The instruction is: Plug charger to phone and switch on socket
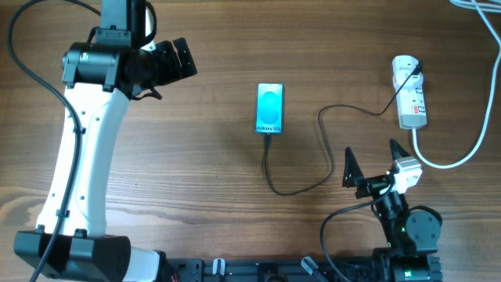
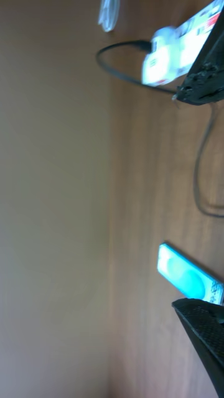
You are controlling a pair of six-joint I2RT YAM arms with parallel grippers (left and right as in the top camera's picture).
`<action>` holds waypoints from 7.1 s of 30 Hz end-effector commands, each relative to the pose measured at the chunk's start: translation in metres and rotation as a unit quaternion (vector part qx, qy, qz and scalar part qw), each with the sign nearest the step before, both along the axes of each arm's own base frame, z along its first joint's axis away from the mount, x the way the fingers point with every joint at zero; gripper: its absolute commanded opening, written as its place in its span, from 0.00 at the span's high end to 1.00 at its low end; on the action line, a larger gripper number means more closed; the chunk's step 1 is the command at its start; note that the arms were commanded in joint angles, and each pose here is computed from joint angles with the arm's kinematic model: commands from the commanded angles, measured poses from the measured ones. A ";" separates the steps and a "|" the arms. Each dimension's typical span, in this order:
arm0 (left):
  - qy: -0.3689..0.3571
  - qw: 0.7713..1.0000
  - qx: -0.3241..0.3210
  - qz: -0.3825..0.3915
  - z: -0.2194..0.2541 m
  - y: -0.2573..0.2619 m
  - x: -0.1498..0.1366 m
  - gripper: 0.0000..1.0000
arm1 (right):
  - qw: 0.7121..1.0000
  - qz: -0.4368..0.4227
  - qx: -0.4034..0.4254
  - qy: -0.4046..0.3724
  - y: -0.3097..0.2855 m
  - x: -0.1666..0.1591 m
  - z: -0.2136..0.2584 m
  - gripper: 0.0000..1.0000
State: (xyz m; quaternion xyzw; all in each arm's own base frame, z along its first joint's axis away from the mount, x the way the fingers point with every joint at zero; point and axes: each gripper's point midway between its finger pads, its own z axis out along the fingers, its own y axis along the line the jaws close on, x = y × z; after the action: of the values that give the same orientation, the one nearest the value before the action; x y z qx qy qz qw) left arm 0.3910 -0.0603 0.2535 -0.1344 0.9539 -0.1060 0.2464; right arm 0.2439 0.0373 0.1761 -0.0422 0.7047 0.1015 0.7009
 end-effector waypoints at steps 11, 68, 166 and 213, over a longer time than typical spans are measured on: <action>0.003 1.000 0.006 0.002 -0.004 0.004 0.001 0.00 | 0.997 -0.070 -0.042 -0.005 -0.029 0.002 -0.001 0.00; 0.003 1.000 0.006 0.002 -0.004 0.004 0.001 0.00 | 0.998 -0.054 -0.040 -0.007 -0.021 0.002 0.000 0.00; -0.548 0.834 0.050 -0.024 -0.053 0.035 -0.147 0.00 | 0.998 -0.054 -0.040 -0.007 -0.021 0.002 0.000 0.00; -0.470 0.866 0.164 -0.043 -0.097 0.052 -0.145 0.00 | 0.998 -0.054 -0.040 -0.007 -0.021 0.002 0.000 0.00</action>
State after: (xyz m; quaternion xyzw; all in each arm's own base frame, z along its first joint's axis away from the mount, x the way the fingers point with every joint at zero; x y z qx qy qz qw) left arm 0.2460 -0.0129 0.1578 0.0138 0.7331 -0.0277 0.6794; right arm 0.2464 0.0169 0.1737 -0.0327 0.7087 0.0420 0.7035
